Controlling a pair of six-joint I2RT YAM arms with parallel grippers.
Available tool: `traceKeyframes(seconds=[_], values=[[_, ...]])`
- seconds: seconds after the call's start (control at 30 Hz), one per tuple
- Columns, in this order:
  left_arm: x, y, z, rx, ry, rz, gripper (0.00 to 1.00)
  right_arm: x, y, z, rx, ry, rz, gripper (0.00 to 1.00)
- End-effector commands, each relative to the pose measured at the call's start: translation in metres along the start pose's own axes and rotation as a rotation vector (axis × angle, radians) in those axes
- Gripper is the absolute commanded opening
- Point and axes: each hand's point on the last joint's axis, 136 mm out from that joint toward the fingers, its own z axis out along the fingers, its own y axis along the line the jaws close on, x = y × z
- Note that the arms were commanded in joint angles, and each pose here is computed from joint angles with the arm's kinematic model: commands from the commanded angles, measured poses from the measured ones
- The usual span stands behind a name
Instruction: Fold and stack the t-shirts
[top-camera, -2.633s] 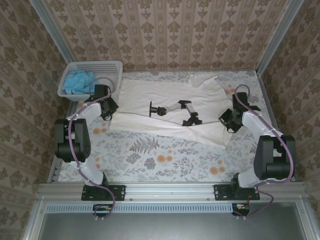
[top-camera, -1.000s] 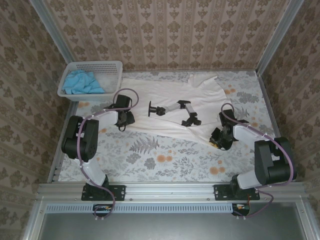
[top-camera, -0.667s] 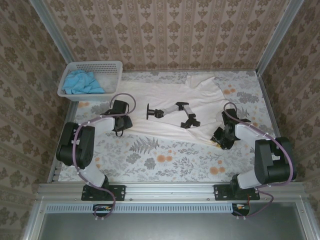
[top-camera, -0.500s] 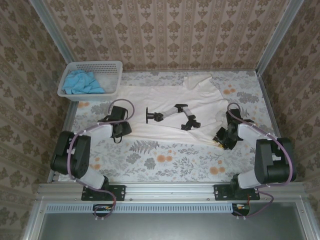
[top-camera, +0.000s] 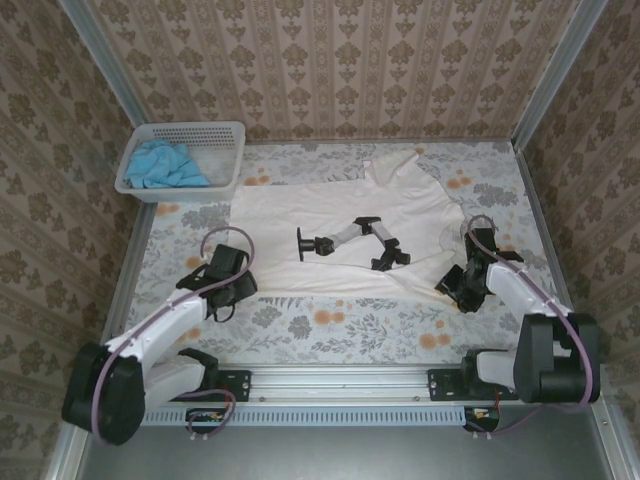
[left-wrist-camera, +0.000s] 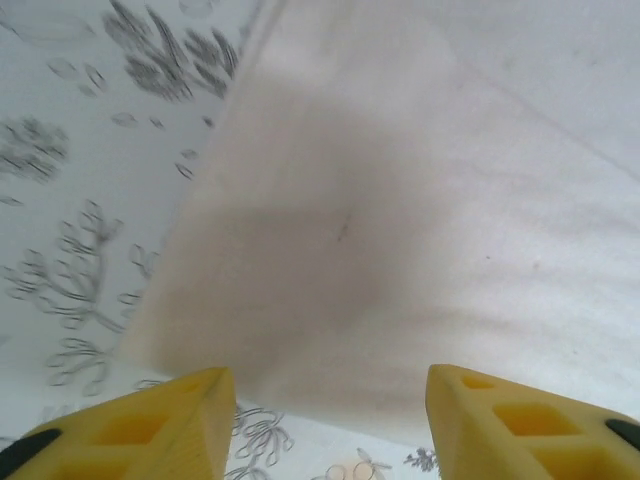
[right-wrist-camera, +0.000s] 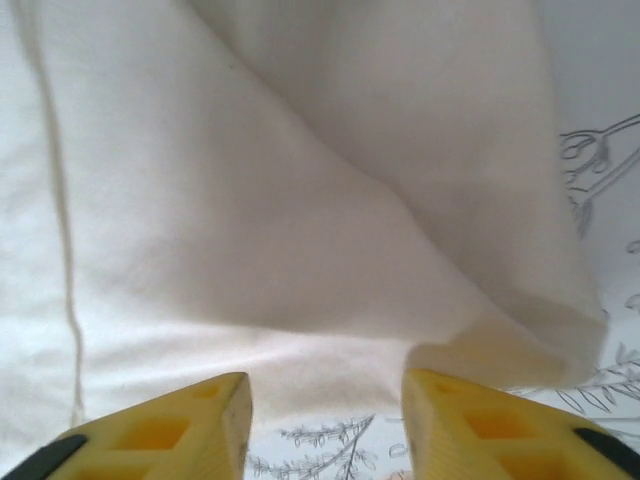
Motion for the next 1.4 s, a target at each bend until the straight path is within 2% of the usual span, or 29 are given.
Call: traceKeyframes(seconds=[0.0, 0.07, 0.13, 0.27, 0.33, 0.43, 0.57, 0.73, 0.83, 0.97, 1.13, 1.37], values=[[-0.034, 0.002, -0.027, -0.06, -0.1, 0.026, 0.58, -0.014, 0.003, -0.025, 0.003, -0.083, -0.006, 0.52], [-0.054, -0.016, -0.039, -0.019, -0.139, 0.057, 0.59, -0.026, 0.015, -0.037, -0.036, -0.141, -0.015, 0.56], [-0.069, -0.049, -0.047, 0.079, -0.164, 0.127, 0.62, -0.031, 0.031, -0.043, -0.109, -0.166, -0.03, 0.58], [-0.066, -0.158, -0.064, 0.323, -0.182, 0.419, 0.64, -0.033, 0.066, -0.046, -0.278, -0.185, -0.086, 0.64], [-0.045, -0.217, -0.067, 0.48, -0.148, 0.567, 0.63, -0.042, 0.072, -0.045, -0.289, -0.225, -0.096, 0.65], [-0.003, -0.286, -0.067, 0.625, -0.084, 0.794, 0.61, -0.053, 0.071, -0.035, -0.266, -0.24, -0.058, 0.63], [0.066, -0.344, -0.06, 0.81, 0.037, 1.019, 0.62, -0.062, 0.069, -0.013, -0.242, -0.212, 0.0, 0.54], [0.115, -0.364, -0.05, 0.89, 0.187, 1.116, 0.67, -0.063, 0.067, 0.002, -0.23, -0.175, 0.019, 0.5], [0.134, -0.369, -0.04, 0.878, 0.268, 1.119, 0.68, -0.064, 0.063, -0.001, -0.23, -0.2, 0.03, 0.52], [0.153, -0.376, -0.034, 0.837, 0.32, 1.094, 0.67, -0.062, 0.053, -0.002, -0.23, -0.228, 0.069, 0.54], [0.163, -0.375, -0.029, 0.785, 0.322, 1.099, 0.67, -0.061, 0.049, 0.003, -0.24, -0.225, 0.095, 0.55], [0.181, -0.374, -0.029, 0.792, 0.257, 1.356, 0.62, -0.06, 0.05, 0.009, -0.24, -0.203, 0.097, 0.55]])
